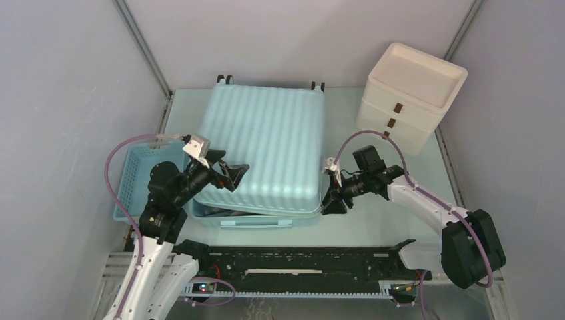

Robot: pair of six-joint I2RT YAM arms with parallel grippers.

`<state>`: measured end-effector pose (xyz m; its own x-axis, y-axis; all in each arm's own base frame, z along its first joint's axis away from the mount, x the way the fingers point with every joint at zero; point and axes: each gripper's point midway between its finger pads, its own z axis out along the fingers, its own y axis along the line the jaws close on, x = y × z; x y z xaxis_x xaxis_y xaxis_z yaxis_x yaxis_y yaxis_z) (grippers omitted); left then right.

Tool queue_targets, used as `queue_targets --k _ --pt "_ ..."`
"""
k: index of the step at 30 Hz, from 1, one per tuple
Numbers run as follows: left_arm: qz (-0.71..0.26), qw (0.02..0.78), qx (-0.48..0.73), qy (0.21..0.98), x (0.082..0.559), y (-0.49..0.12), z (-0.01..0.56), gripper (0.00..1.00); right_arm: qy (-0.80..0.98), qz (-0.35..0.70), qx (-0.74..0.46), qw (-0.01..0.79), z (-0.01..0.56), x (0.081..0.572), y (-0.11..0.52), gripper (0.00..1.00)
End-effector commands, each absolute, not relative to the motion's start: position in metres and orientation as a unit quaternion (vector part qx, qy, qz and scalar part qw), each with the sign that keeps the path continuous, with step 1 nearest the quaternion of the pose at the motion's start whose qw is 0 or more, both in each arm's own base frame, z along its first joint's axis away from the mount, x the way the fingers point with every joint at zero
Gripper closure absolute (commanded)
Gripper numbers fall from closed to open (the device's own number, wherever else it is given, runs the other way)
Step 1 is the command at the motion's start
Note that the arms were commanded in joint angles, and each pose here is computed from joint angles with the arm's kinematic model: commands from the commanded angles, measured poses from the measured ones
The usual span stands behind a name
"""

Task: Open, take out, and arrange the luggage
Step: Unzip the luggage at the center of the board.

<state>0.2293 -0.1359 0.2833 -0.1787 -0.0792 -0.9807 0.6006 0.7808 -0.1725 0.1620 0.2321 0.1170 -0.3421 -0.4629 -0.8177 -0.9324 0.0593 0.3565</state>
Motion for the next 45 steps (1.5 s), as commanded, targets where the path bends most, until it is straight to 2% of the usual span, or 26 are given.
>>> queue_targets --k 1,11,25,45 --pt "-0.27 0.623 0.187 0.71 0.23 -0.135 0.284 0.0 0.649 0.48 -0.532 0.257 0.128 0.151 0.239 0.55" --pt "-0.27 0.624 0.188 0.708 0.229 -0.135 0.285 0.0 0.607 0.488 -0.568 0.267 0.133 0.137 0.235 0.8" --pt "-0.27 0.624 0.188 0.708 0.229 -0.135 0.285 0.0 0.627 0.474 -0.549 0.285 0.137 0.151 0.229 0.99" --pt "-0.269 0.626 0.188 0.708 0.229 -0.135 0.285 0.0 0.664 0.426 -0.53 0.311 0.133 0.175 0.217 1.0"
